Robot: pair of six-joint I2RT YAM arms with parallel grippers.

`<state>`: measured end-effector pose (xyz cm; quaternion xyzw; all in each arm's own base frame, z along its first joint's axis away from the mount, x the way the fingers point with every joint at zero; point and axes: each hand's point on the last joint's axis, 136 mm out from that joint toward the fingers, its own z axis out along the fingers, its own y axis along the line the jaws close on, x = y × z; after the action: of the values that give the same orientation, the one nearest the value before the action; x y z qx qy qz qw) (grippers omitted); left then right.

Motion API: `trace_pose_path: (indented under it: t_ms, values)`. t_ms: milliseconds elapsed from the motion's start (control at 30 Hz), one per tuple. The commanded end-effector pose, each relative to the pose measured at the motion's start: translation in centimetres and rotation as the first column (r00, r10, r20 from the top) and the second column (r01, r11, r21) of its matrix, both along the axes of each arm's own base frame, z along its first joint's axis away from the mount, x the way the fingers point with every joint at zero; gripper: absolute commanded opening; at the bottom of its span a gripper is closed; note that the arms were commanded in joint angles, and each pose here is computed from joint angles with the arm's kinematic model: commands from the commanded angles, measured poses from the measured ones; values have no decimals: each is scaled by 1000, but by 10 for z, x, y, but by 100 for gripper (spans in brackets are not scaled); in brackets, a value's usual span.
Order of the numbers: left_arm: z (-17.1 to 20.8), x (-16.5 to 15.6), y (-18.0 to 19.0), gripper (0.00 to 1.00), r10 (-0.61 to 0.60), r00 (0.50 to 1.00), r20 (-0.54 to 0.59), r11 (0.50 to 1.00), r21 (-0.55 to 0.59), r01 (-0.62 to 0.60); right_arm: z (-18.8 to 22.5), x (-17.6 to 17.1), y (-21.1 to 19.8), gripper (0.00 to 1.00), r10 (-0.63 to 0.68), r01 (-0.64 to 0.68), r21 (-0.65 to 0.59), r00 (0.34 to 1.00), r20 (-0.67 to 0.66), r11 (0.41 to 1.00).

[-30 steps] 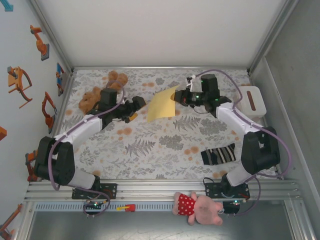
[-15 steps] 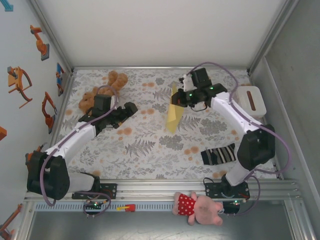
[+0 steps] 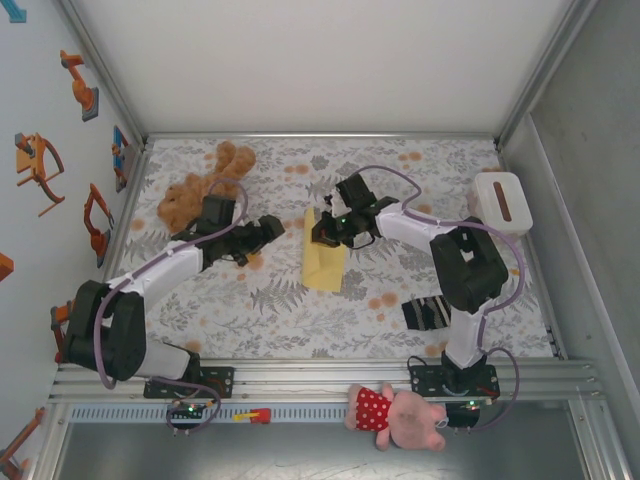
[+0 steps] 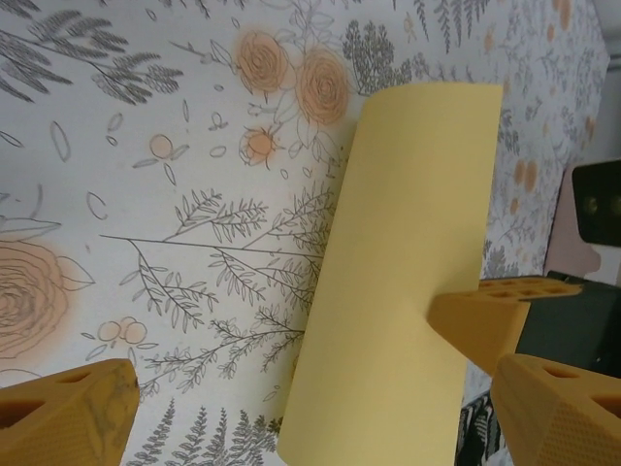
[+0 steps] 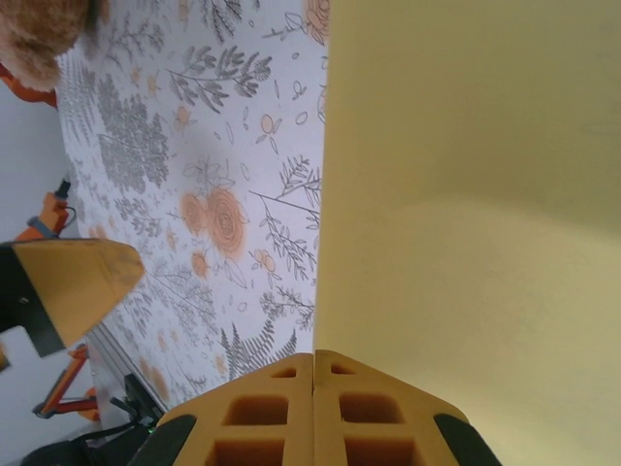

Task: Fold a paper plane with a square sheet of paper (pick it up from the middle)
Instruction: First fold in half a square sheet of paper at the center of the table.

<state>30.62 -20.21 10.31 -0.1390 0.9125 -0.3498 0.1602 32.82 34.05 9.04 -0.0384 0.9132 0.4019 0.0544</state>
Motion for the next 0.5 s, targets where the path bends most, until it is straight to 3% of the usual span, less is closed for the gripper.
trace_pose_path:
  t_ms: [0,467]
  values:
    - [-12,-6,-14,91,-27,999,-29,1000,-6,27,1,6,4,0,-14,13,51,1000,20,999]
    - [-39,-6,-68,79,-123,989,-83,992,7,124,-27,-2,-36,0,-104,104,63,995,1,993]
